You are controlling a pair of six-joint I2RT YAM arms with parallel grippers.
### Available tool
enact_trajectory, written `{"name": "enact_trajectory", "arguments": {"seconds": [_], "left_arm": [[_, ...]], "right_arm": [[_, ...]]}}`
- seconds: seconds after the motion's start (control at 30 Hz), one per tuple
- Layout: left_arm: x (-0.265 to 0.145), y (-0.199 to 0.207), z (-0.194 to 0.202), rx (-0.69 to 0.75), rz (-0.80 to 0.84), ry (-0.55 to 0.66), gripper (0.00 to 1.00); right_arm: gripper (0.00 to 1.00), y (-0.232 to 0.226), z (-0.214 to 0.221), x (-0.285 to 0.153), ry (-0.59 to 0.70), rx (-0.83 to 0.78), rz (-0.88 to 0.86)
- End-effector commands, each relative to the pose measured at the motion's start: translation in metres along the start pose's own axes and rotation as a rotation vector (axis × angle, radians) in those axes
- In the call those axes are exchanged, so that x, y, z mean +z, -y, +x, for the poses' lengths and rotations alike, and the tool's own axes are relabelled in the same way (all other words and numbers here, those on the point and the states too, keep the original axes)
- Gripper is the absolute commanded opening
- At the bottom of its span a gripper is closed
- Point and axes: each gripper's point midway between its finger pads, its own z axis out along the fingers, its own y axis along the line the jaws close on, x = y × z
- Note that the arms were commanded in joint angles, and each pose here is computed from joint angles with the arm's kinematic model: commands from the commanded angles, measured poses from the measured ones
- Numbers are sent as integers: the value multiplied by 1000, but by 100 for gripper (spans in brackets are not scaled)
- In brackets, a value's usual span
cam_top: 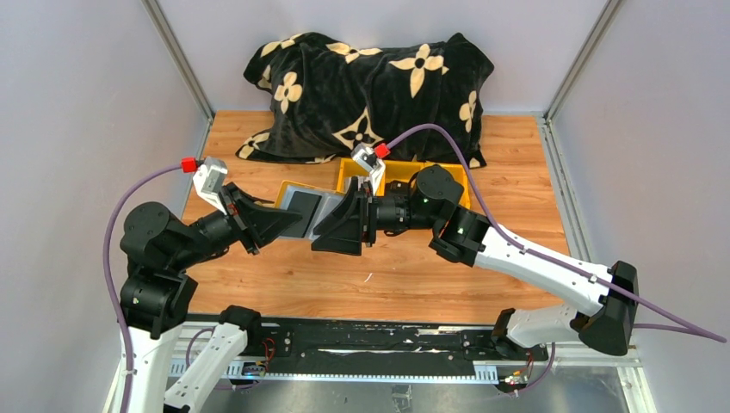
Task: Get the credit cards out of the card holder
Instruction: Remove the credit card from the card holder.
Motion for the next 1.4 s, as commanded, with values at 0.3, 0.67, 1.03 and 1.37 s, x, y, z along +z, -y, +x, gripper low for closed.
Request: {"name": "enact_trajectory", "arguments": {"seconds": [0.3,0.67,1.03,1.37], "left_arm": [[-5,63,-15,-142,328,-14,0],[-8,67,-8,-155,361,-43,0],[-9,64,-7,-132,342,-29,0],[-10,64,-6,-104,332,-23,0]], "right_arm": [[59,4,-23,-8,93,-26,-24],[55,-4,-39,0,151,-9,-113],[55,21,-64,-9,265,-57,86],[53,46,-70,-14,302,-44,233]]}}
